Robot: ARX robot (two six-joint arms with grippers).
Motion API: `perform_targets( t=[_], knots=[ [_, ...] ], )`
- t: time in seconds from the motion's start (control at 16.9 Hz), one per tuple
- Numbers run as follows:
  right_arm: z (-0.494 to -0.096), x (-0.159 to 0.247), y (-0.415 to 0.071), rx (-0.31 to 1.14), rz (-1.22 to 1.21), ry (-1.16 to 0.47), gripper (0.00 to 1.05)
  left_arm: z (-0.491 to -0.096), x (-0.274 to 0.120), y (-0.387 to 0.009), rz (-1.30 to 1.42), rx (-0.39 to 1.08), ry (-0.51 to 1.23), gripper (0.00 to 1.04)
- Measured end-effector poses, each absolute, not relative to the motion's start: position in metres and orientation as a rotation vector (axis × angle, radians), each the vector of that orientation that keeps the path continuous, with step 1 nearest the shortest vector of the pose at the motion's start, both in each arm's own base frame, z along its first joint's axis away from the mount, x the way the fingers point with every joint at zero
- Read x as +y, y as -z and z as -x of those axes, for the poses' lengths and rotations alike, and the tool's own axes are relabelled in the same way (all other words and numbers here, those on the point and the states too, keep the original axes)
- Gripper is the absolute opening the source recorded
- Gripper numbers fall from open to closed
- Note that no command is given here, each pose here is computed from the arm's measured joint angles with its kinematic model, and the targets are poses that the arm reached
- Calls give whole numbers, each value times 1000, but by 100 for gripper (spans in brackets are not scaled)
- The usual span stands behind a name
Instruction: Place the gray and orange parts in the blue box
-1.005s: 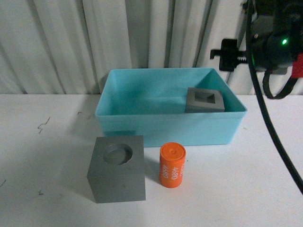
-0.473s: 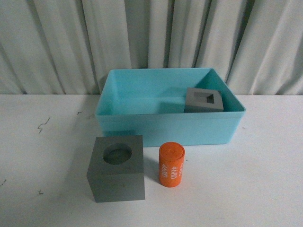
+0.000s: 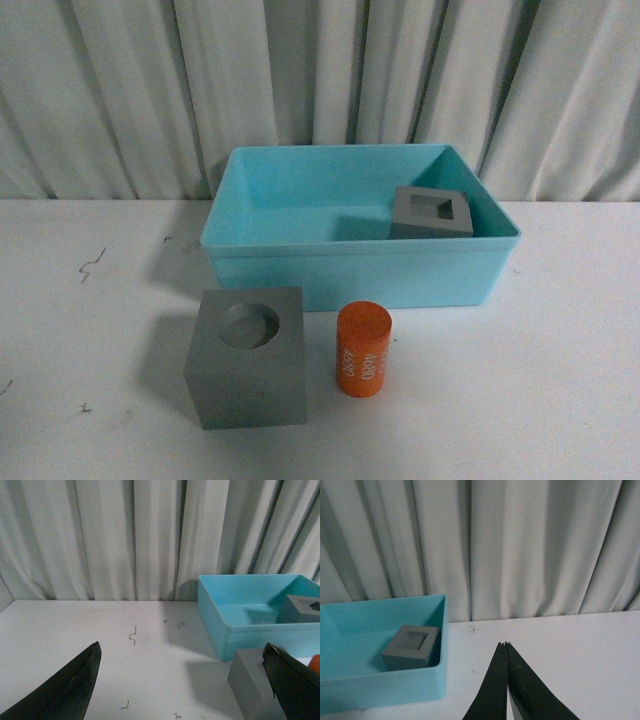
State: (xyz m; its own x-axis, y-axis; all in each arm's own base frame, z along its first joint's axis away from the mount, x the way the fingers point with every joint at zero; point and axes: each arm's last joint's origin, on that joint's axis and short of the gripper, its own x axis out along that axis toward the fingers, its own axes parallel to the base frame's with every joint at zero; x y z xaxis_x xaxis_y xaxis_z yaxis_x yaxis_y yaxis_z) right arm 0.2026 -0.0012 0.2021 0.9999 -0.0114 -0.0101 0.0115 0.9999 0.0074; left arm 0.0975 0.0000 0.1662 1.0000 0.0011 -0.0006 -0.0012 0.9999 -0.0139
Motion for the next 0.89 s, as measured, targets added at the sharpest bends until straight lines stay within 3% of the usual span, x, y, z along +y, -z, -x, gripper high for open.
perform_targets(
  t=[0.89],
  knots=[
    [-136,-1,-164,24,-6,8,2,-98,0,-166,14,1,0,98]
  ],
)
